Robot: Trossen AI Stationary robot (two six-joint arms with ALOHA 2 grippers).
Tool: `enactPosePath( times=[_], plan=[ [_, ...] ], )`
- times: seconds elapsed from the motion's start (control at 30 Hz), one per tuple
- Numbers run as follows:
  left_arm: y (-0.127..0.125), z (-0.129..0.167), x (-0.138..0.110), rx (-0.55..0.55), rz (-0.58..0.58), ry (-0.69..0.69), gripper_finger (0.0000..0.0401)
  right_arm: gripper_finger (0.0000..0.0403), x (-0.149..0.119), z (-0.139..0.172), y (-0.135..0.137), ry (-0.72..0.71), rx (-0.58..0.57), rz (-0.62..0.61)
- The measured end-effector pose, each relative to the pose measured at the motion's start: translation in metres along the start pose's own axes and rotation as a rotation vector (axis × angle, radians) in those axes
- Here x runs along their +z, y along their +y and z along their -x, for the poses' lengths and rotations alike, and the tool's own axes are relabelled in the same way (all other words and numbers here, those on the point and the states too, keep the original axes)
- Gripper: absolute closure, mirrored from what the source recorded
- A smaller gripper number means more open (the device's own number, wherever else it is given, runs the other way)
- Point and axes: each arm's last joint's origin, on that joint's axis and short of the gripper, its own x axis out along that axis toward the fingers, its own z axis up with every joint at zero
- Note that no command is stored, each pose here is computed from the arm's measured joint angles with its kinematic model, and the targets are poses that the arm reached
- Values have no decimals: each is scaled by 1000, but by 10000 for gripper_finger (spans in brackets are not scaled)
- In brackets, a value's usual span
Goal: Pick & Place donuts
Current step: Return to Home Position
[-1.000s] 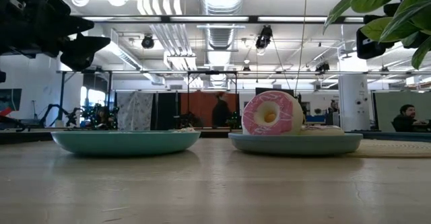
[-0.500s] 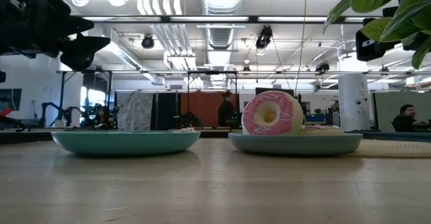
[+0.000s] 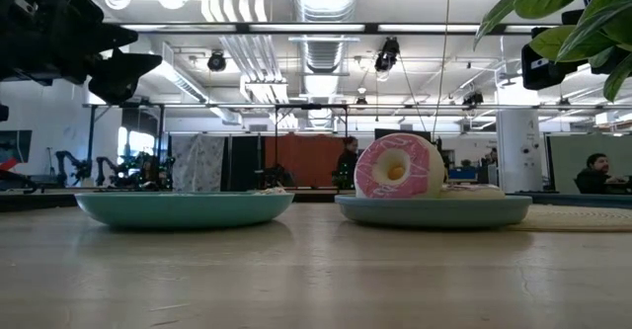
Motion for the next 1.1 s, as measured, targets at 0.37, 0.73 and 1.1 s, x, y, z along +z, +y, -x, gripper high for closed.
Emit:
enactPosePath(
  times=[0.37,0.73,1.1],
  plan=[
    [0,0,0,0,0,0,201,279,0,0,0,0,0,0],
    [0,0,0,0,0,0,201,266,0,0,0,0,-1,0],
    [0,0,0,0,0,0,201,278,0,0,0,0,-1,0]
  ],
)
